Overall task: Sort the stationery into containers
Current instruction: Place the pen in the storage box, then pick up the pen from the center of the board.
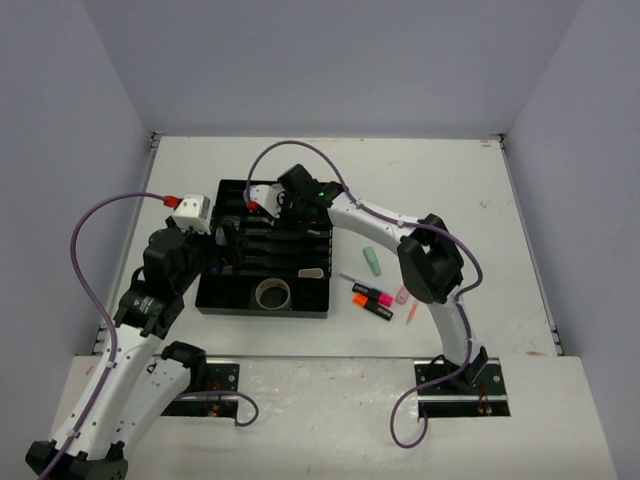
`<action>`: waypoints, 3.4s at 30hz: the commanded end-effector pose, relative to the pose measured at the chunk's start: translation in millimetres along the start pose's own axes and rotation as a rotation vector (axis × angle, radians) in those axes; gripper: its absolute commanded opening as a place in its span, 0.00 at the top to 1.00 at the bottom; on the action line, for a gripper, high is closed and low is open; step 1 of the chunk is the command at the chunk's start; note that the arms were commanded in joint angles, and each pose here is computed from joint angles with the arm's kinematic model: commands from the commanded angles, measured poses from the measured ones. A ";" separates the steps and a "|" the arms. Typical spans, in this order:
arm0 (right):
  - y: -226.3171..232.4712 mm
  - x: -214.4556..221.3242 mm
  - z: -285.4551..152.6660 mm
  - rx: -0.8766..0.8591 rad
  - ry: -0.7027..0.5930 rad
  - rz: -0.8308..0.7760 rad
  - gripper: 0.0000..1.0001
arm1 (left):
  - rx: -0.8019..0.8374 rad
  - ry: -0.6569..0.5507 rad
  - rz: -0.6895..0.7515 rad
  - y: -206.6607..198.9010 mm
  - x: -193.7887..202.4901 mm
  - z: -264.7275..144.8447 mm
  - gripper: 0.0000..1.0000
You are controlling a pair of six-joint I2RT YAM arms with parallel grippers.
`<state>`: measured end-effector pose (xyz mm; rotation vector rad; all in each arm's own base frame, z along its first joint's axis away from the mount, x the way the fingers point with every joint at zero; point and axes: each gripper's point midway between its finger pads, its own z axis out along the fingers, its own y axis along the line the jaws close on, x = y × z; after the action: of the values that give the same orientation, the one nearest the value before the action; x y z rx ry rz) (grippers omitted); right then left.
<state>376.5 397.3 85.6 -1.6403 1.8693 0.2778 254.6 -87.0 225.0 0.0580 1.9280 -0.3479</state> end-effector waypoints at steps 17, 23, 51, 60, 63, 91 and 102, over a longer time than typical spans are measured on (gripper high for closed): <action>-21.5 11.7 4.8 0.028 0.053 -0.115 0.66 | 0.072 0.000 0.003 -12.7 -3.6 1.7 0.00; -23.8 9.0 -5.2 0.047 0.057 -0.099 0.55 | 0.077 0.002 0.005 -13.3 -3.0 2.2 0.00; 60.0 271.0 -217.5 0.680 0.189 1.617 0.56 | 0.004 0.003 0.005 -10.4 -2.0 -3.1 0.00; 81.5 300.3 -203.6 0.650 0.320 1.704 0.62 | 0.006 -0.013 0.017 -16.7 -4.6 -10.2 0.00; 83.1 304.1 -200.8 0.651 0.345 1.707 0.65 | 0.006 -0.019 0.015 -17.4 -5.1 -12.3 0.00; 99.1 308.7 -160.8 0.471 0.461 1.747 0.87 | 0.049 -0.025 0.031 -28.8 -7.4 -18.7 0.00; 34.0 252.0 -225.9 0.655 0.171 1.635 1.00 | 0.032 -0.017 0.038 -27.4 -6.9 -17.4 0.00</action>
<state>222.6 68.3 29.1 0.6045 2.8386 0.0323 231.5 -111.9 221.1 0.1552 1.9518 -0.3653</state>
